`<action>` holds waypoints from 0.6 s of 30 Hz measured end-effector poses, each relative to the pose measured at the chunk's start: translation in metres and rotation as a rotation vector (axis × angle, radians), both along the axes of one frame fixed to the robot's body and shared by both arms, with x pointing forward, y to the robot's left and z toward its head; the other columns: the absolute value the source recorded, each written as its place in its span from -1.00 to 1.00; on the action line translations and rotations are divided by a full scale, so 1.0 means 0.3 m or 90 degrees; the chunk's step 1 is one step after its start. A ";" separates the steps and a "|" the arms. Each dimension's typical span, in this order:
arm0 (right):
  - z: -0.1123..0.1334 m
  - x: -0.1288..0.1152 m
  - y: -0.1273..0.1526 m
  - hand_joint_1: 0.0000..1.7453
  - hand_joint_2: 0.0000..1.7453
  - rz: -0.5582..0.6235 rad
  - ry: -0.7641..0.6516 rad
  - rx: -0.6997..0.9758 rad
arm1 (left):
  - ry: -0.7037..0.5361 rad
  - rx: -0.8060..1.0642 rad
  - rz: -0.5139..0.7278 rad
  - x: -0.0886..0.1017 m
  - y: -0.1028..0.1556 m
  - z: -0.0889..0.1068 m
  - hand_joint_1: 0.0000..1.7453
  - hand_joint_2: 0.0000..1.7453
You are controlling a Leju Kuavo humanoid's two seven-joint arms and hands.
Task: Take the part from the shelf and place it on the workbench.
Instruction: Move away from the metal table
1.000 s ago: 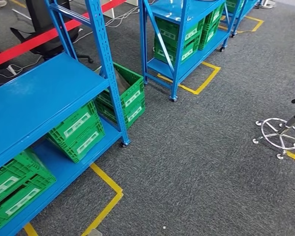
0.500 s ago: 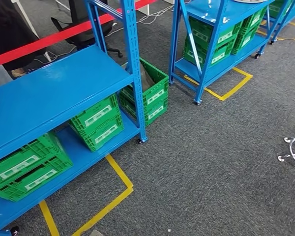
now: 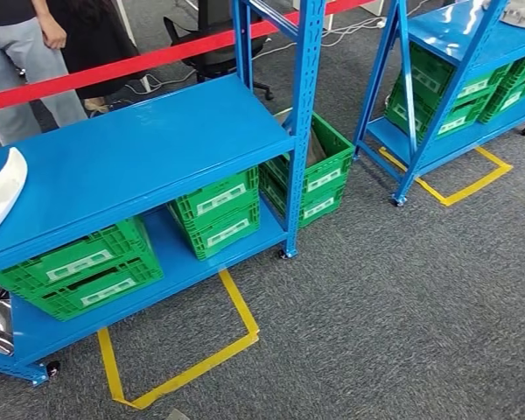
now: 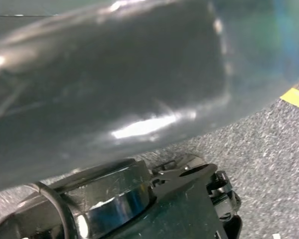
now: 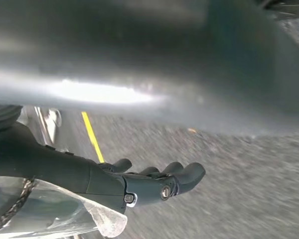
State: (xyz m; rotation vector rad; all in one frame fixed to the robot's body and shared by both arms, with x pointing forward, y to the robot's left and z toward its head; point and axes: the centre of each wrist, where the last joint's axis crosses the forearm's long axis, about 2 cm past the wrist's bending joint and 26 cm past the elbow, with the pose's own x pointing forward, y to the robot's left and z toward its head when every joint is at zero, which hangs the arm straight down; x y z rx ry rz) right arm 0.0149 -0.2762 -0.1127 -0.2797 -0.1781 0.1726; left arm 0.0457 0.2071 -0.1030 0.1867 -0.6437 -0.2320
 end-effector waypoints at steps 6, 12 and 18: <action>0.001 0.003 -0.002 -1.00 -1.00 0.005 -0.004 -0.014 | 0.001 0.006 -0.006 -0.009 0.002 -0.001 -1.00 -1.00; 0.001 0.000 -0.004 -1.00 -1.00 0.010 -0.011 -0.022 | -0.001 0.009 -0.009 -0.007 0.002 -0.001 -1.00 -1.00; 0.001 0.007 0.001 -1.00 -1.00 0.016 -0.015 -0.024 | -0.006 0.014 -0.011 0.002 0.007 0.000 -1.00 -1.00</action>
